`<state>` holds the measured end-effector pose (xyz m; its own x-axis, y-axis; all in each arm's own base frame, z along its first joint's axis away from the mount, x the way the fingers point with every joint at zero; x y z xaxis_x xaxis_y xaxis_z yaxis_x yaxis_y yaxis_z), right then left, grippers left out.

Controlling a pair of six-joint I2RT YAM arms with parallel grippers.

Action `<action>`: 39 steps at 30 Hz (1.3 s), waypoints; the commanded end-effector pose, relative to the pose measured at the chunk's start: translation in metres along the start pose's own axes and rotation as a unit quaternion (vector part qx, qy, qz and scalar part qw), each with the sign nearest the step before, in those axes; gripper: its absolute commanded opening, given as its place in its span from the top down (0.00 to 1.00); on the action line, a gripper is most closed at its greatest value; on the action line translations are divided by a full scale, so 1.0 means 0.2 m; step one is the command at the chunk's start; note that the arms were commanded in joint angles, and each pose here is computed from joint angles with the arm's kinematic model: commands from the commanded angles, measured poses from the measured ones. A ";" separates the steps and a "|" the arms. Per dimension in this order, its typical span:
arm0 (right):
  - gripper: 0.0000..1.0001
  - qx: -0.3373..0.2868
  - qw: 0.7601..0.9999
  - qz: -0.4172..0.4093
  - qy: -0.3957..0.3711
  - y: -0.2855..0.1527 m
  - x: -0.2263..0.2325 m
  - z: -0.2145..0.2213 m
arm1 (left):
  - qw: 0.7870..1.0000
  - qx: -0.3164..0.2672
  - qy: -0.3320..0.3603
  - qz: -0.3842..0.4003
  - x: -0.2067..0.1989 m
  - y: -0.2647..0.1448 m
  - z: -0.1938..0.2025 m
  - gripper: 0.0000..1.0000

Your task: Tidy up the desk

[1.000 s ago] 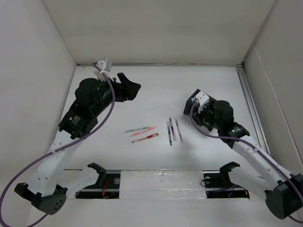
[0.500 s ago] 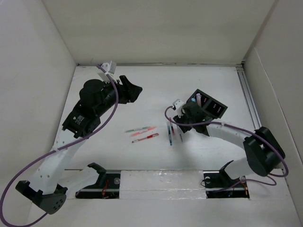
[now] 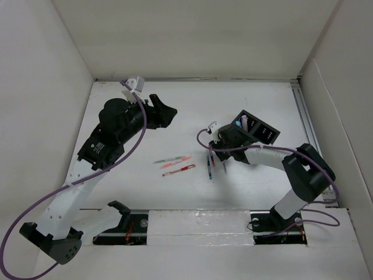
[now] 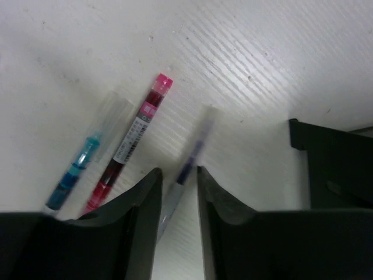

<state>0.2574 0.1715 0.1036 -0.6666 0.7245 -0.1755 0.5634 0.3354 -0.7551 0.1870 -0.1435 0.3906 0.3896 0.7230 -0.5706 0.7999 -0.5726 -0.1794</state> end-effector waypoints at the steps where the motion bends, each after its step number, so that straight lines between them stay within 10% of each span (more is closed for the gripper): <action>1: 0.67 -0.042 0.999 -0.002 0.014 0.04 0.01 -0.10 | 1.000 -0.015 0.002 0.022 -0.03 -0.02 -0.03 0.38; 5: 1.00 -0.026 1.000 -0.006 0.013 0.06 0.03 -0.07 | 1.000 -0.015 0.002 0.020 -0.03 -0.03 -0.03 0.38; 22: 1.00 -0.362 0.918 0.163 0.018 -0.94 -0.56 -0.45 | 0.999 -0.011 0.002 0.035 -0.05 -0.01 -0.03 0.37; 39: 0.98 -0.384 0.906 0.150 0.093 -0.71 -0.76 -0.08 | 0.999 -0.012 -0.009 0.031 -0.04 0.01 -0.02 0.37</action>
<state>0.2867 0.0211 0.2301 -0.3538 0.9289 -0.1097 0.9304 0.3374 -0.1433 0.1884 -0.1476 0.3910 0.4040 0.7001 -0.5888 0.7827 -0.5977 -0.1737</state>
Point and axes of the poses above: each gripper's point midway between its finger pads, its own y axis out along the fingers, its own x axis along the line the jaws close on, z = x × y, the point moved 10 cm from there along -y, back along the fingers, and after that the axes turned 5 degrees about -y, right-handed, at the moved point
